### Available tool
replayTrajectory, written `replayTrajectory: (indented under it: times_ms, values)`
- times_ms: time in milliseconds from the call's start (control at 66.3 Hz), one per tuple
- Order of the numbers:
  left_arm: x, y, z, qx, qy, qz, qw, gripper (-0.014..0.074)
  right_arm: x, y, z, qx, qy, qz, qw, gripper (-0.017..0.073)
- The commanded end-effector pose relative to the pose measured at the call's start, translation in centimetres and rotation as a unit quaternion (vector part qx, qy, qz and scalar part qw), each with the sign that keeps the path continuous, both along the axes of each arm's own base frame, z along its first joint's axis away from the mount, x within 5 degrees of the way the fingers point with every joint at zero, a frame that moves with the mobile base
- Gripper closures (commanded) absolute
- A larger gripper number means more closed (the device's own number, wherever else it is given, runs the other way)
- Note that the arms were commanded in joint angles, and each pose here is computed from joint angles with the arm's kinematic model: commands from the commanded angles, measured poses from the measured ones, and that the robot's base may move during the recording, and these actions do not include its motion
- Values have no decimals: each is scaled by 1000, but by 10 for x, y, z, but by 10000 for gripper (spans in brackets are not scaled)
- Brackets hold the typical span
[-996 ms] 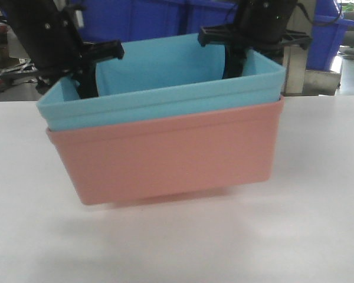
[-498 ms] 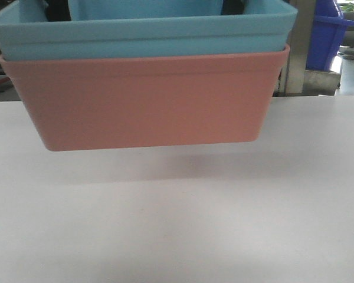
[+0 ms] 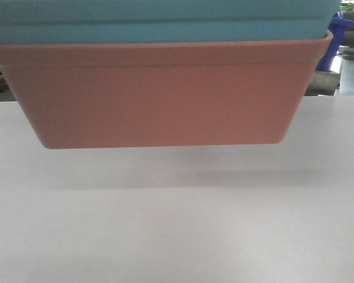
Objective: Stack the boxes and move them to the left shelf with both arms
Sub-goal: 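Grip both rims and lift the stacked bins off the table, then hold the stacked bins with both grippers while the base turns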
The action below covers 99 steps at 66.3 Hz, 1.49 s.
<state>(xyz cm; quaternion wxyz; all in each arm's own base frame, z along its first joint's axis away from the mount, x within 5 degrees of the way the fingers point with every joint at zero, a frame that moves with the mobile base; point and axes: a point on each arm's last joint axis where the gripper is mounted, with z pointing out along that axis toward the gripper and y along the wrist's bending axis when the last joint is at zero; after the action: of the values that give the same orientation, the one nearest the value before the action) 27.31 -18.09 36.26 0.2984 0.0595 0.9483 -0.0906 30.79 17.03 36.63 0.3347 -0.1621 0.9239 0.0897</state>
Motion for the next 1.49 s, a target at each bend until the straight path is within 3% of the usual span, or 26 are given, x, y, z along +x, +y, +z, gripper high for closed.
replayTrajectory:
  times_ms: [0, 211, 438, 649, 815, 1403, 1479]
  values:
    - [-14, -15, 37, -84, -85, -25, 993, 596, -13, 12, 36, 70, -80, 15, 994, 503]
    - [-16, -35, 29, -88, -84, -27, 992, 596, -19, 39, 32, 95, -85, 39, 991, 503]
    - [-20, -54, 21, -91, -80, -52, 991, 596, -20, 54, 22, 95, -72, 52, 991, 503]
    - [-19, -58, 23, -113, -93, -51, 988, 596, -20, 59, 18, 94, -69, 56, 992, 503]
    - [-14, -63, 14, -107, -86, -52, 989, 596, -20, 61, 20, 103, -75, 57, 990, 503]
    - [-11, -64, 12, -96, -98, -56, 989, 596, -20, 60, 18, 94, -69, 56, 992, 503]
    - [-12, -63, 10, -92, -83, -51, 991, 596, -13, 65, 5, 83, -53, 55, 994, 503]
